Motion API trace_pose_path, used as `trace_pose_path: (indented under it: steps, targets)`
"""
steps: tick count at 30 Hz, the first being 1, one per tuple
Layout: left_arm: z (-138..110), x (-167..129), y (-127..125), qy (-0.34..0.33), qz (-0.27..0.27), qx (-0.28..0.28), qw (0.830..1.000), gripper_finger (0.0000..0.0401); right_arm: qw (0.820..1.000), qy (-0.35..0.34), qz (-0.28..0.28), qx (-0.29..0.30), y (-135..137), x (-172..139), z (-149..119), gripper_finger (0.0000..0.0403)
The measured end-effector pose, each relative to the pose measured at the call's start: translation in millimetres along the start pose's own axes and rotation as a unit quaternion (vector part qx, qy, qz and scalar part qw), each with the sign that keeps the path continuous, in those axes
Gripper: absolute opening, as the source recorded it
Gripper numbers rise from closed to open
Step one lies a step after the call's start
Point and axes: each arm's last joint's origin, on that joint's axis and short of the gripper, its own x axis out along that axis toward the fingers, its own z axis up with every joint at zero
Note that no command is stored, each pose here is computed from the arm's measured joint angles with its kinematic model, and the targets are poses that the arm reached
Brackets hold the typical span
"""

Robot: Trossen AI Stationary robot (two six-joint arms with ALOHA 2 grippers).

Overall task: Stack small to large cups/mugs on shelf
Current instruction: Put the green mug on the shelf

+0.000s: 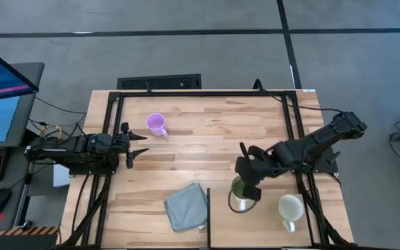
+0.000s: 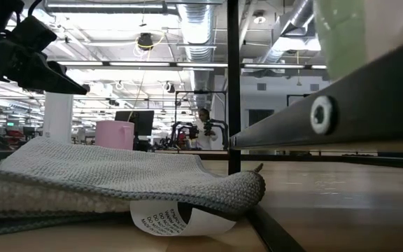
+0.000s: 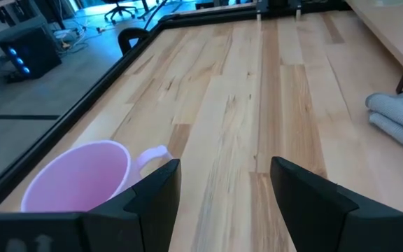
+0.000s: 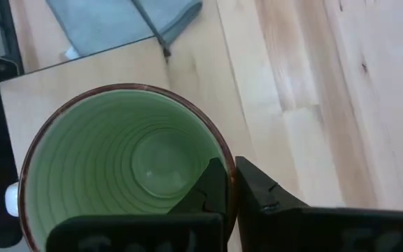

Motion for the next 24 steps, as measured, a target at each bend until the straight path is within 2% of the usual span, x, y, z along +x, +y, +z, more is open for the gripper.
trace_pose_path:
  steps: [11,18,24]
  targets:
    - [0,0,0,0.0,0.0,-0.009,1.0,0.0213,0.998,-0.008,-0.036,0.048,36,-8,-39,0.0021]
    - [0,0,0,0.0,0.0,-0.008,1.0,0.0213,0.998,-0.021,-0.034,0.046,51,-11,-55,0.0022]
    - [0,0,0,0.0,0.0,-0.008,1.0,0.0213,0.998,-0.005,-0.049,0.027,51,0,-69,0.0021]
